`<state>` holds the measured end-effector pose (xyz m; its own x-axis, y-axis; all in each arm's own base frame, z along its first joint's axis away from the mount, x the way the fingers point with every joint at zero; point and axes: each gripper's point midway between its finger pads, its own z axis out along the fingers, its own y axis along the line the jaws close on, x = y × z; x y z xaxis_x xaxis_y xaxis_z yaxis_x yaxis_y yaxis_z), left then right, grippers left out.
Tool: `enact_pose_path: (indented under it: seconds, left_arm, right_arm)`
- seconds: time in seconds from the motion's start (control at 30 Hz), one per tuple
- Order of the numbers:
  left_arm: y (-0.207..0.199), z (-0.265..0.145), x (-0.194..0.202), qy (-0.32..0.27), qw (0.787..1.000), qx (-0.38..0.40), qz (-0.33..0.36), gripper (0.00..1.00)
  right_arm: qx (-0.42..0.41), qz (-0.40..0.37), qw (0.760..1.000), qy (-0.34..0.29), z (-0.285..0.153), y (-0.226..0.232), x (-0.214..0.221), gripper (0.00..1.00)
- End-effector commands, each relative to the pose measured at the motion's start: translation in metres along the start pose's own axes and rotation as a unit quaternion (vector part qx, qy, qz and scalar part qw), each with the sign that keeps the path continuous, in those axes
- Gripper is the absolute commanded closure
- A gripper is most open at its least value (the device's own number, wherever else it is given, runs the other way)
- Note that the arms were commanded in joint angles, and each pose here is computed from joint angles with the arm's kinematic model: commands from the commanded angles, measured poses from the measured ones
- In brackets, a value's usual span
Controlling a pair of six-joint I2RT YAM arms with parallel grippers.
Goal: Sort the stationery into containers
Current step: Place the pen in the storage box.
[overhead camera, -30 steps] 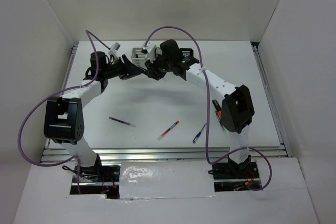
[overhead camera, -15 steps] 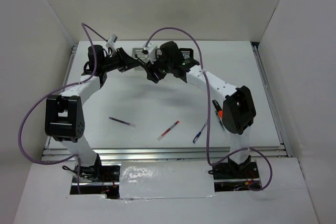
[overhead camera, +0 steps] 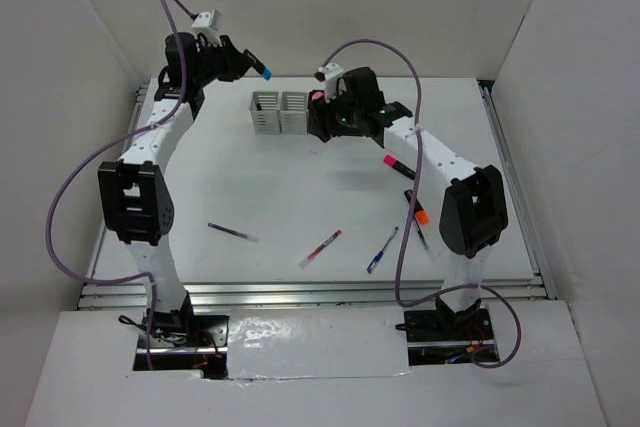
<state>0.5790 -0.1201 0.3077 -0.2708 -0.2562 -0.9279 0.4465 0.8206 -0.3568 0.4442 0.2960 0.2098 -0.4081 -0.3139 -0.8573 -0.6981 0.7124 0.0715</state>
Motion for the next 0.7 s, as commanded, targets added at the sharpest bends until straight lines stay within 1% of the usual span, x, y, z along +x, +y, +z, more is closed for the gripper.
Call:
enact_pose_path:
  seconds: [0.0,0.17,0.23,0.37,0.47,0.57,0.67]
  left_arm:
    - [0.023,0.011,0.031,0.041,0.996,-0.047,0.059,1.00]
    - [0.031,0.016,0.051,0.057,0.994,-0.057,0.067,1.00]
    - [0.036,0.018,0.056,0.063,0.993,-0.064,0.071,1.00]
    - [0.039,0.025,0.067,0.076,0.992,-0.066,0.079,1.00]
    - [0.040,0.029,0.071,0.084,0.990,-0.068,0.086,1.00]
    - [0.044,0.034,0.079,0.092,0.989,-0.070,0.089,0.97]
    - [0.046,0.034,0.087,0.106,0.988,-0.074,0.087,0.94]
  right_arm:
    - [0.058,0.050,0.997,-0.028,-0.027,-0.046,-0.011,0.36]
    - [0.116,0.061,0.991,-0.008,-0.044,-0.096,0.011,0.38]
    - [0.142,0.067,0.988,0.014,-0.049,-0.118,0.028,0.38]
    - [0.175,0.050,0.981,0.062,-0.052,-0.152,0.058,0.36]
    - [0.179,0.036,0.977,0.108,-0.050,-0.167,0.083,0.36]
    - [0.169,0.029,0.973,0.157,-0.044,-0.174,0.112,0.36]
    - [0.167,0.011,0.968,0.186,-0.041,-0.180,0.127,0.37]
